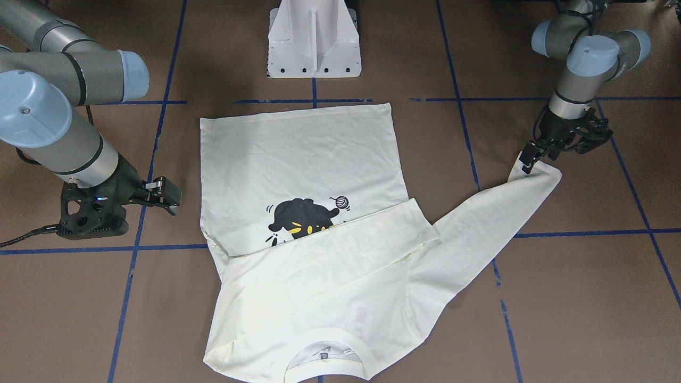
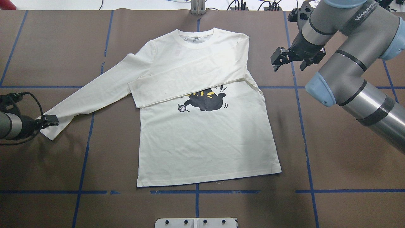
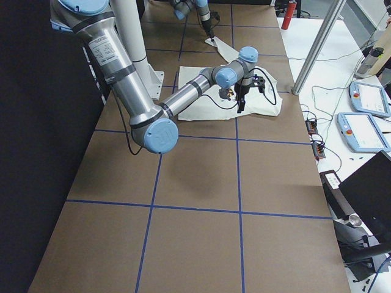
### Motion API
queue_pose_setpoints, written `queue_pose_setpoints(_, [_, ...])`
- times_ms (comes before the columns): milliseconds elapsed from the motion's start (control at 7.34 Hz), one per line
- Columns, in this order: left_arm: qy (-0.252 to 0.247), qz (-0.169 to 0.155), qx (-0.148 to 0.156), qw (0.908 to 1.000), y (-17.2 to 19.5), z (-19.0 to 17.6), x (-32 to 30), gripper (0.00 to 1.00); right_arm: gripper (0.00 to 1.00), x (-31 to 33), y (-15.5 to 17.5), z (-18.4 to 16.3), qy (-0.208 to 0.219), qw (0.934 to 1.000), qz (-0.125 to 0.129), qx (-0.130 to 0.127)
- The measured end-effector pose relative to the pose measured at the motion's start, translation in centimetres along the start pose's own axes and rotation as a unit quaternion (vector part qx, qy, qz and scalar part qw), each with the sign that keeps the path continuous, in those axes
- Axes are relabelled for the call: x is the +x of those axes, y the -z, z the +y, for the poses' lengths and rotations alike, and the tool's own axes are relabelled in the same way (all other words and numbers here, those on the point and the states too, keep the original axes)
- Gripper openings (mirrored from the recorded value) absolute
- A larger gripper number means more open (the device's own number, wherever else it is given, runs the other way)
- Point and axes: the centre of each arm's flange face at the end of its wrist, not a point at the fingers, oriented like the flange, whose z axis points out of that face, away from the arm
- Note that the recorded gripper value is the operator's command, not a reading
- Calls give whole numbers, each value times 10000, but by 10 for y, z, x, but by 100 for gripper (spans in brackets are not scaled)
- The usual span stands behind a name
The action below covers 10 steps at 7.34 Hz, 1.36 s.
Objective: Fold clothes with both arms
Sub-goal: 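Move the left gripper to the other sleeve cuff and grasp it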
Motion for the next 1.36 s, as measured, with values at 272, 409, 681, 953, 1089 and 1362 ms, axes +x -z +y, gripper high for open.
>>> queue_pose_setpoints(272, [-9,-22,-7,10000,-1,1,-1,86,100,-2,1,1,-12,10000,-13,8])
queue_pose_setpoints(409, [-12,-32,-7,10000,-2,1,-2,82,100,-3,2,1,-17,10000,-18,14])
queue_pose_setpoints(681, [-14,-38,-5,10000,-2,1,-2,70,100,-3,3,1,-17,10000,-25,21])
queue_pose_setpoints(953, [-14,-44,4,10000,-2,1,-2,61,100,-6,9,4,-32,10000,-10,5])
queue_pose_setpoints(1089, [-14,-45,7,10000,-2,1,-2,57,100,-8,13,7,-41,10000,0,-8])
queue_pose_setpoints(1362, [-9,-47,11,10000,-2,1,-2,37,100,-9,15,9,-47,10000,9,-19])
